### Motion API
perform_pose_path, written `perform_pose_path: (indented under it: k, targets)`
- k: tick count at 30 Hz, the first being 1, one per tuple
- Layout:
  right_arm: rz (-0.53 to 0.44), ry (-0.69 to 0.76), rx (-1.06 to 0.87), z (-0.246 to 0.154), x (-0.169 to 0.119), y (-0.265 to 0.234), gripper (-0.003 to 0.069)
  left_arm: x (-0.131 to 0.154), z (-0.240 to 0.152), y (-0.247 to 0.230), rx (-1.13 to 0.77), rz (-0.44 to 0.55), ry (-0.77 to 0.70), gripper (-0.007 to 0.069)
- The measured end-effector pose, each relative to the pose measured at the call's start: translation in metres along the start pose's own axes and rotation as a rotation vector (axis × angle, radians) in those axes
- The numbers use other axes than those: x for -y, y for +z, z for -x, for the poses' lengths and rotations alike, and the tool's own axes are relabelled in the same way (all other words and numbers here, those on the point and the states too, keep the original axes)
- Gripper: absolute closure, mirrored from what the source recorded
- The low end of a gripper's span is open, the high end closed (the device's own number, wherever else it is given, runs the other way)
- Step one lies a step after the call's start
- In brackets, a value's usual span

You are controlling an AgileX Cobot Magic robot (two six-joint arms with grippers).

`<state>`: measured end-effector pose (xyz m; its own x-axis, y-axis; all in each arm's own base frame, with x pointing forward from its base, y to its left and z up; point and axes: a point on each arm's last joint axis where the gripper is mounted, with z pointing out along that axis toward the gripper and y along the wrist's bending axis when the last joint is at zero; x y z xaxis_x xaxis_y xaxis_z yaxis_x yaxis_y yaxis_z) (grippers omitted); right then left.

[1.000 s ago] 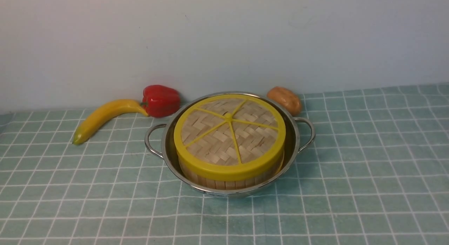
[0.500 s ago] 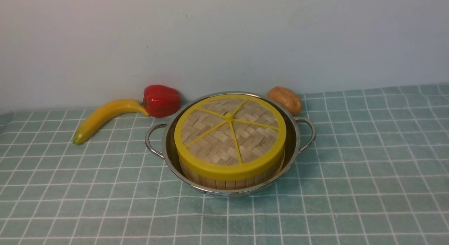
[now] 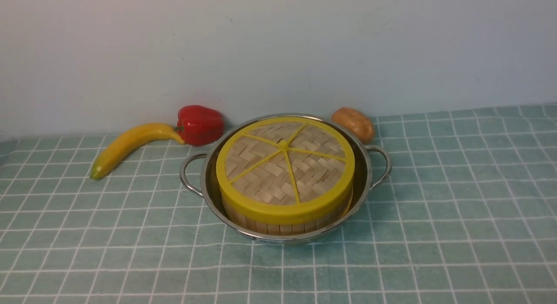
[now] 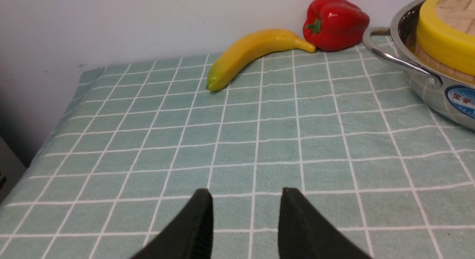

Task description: Place the steamer in the pot on the blue tablecloth, and put the lid on the steamer.

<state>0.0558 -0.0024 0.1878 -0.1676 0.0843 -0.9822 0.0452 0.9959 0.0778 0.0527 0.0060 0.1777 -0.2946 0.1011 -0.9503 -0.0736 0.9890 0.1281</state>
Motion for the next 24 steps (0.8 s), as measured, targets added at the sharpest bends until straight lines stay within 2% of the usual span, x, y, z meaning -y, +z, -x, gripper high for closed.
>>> perform_pose_path:
  k: [8, 24]
  targets:
    - [0.016, 0.052, -0.008, -0.0006, -0.0013, 0.0000, 0.0540, 0.0000, 0.0000, 0.0000, 0.000, 0.000, 0.000, 0.0382]
    - [0.018, 0.059, -0.008, -0.0007, -0.0015, 0.0000, 0.0504, 0.0000, 0.0000, 0.0000, 0.000, 0.000, 0.000, 0.0382]
